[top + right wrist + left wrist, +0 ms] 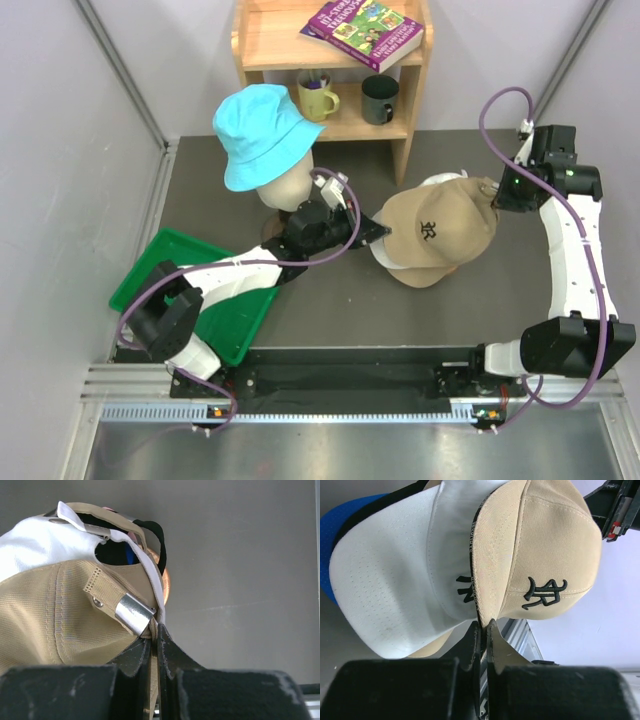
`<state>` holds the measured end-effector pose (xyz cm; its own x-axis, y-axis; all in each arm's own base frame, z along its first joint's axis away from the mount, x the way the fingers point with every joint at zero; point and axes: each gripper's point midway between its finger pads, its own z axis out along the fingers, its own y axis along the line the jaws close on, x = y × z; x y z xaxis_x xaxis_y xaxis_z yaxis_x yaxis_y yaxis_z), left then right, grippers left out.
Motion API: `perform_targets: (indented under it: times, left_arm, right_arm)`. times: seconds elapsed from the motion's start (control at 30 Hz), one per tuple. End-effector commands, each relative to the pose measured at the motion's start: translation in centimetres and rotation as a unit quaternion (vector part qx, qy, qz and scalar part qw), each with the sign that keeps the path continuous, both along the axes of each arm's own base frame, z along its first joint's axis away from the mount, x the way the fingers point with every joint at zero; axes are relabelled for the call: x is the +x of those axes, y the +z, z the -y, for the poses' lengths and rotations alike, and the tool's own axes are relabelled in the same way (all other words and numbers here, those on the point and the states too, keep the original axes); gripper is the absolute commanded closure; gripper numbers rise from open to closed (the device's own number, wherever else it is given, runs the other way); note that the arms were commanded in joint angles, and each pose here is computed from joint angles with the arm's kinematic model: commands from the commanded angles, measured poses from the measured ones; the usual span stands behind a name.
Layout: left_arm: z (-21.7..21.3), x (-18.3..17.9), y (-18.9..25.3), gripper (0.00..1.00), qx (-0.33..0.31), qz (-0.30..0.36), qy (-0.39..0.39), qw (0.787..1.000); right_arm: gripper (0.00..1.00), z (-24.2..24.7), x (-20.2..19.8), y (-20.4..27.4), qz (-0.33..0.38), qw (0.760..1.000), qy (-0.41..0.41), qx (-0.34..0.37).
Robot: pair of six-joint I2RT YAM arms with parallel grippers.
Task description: Stack the hats
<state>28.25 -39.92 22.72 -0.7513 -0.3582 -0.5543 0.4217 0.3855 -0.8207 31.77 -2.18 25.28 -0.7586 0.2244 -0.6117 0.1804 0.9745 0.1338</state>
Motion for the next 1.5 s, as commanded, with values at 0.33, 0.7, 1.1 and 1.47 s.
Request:
perform_targets:
  times: [0.33,0.7,1.1,1.47]
  left_arm:
    - [-3.1,4.2,-1.8,1.00,0.028,-0.079,0.147,0.986]
    - [-3.3,4.4,-4.3,1.00,0.016,-0.171,0.177,0.969]
    - [-3.9,4.3,-7.5,1.00,0.039,-0.219,0.201,0.954]
    - [-4.7,3.7,-10.3,1.00,0.062,-0.260,0.217,0.939]
  right_arm:
    - [0.91,0.5,1.0,2.7,0.044,0.999,-0.012,0.003]
    - [0.09,-0.2,0.3,5.2,0.074,0.997,-0.012,0.015]
    - [0.08,-4.6,-1.9,11.4,0.186,0.978,0.044,0.088]
    - [0.08,-11.1,-2.2,8.1,0.149,0.979,0.111,0.083]
